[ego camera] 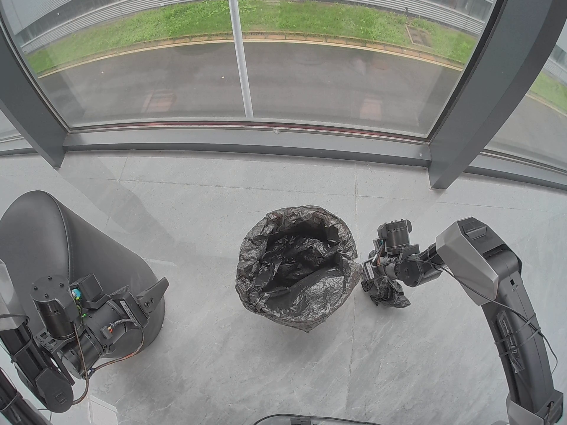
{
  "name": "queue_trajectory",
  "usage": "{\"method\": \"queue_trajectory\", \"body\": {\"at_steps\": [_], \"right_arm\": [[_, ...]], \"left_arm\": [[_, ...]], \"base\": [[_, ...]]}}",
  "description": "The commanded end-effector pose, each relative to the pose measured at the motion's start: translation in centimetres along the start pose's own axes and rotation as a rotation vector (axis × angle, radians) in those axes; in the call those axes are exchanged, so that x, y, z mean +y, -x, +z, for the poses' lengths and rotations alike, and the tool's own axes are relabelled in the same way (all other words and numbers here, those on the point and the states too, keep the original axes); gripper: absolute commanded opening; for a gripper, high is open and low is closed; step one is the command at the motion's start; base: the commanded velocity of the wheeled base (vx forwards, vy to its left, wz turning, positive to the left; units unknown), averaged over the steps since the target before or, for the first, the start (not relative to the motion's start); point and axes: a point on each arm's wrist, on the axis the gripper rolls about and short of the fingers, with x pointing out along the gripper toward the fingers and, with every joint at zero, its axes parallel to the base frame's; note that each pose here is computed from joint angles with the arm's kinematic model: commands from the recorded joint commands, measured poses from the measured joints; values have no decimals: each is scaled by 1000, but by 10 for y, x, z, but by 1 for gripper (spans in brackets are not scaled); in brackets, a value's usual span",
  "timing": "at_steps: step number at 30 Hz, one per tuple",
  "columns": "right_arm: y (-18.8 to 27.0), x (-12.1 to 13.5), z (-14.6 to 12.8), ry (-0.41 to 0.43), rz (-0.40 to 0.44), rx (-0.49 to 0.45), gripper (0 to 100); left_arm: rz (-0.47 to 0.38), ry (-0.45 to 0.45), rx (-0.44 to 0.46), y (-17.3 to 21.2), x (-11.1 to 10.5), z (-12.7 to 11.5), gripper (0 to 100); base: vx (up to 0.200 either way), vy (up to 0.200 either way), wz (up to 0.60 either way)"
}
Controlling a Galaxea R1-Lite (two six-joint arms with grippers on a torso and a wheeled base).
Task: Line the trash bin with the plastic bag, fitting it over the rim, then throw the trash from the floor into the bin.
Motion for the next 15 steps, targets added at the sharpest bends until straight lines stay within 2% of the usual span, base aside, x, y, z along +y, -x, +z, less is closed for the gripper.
{"method": "queue_trajectory", "body": {"at_steps": [1,9,15], "right_arm": [[-3,1,-3,2,1,4,0],[-1,0,0,-8,-12,-4,0],[29,-11,30,-45,-64,-43,0]], "left_arm": [[7,0,15,3,1,-3,100],[6,0,12,3,1,-2,100],[6,0,14,3,1,-3,100]], "base": [[0,0,0],[0,0,0],[0,0,0]]}}
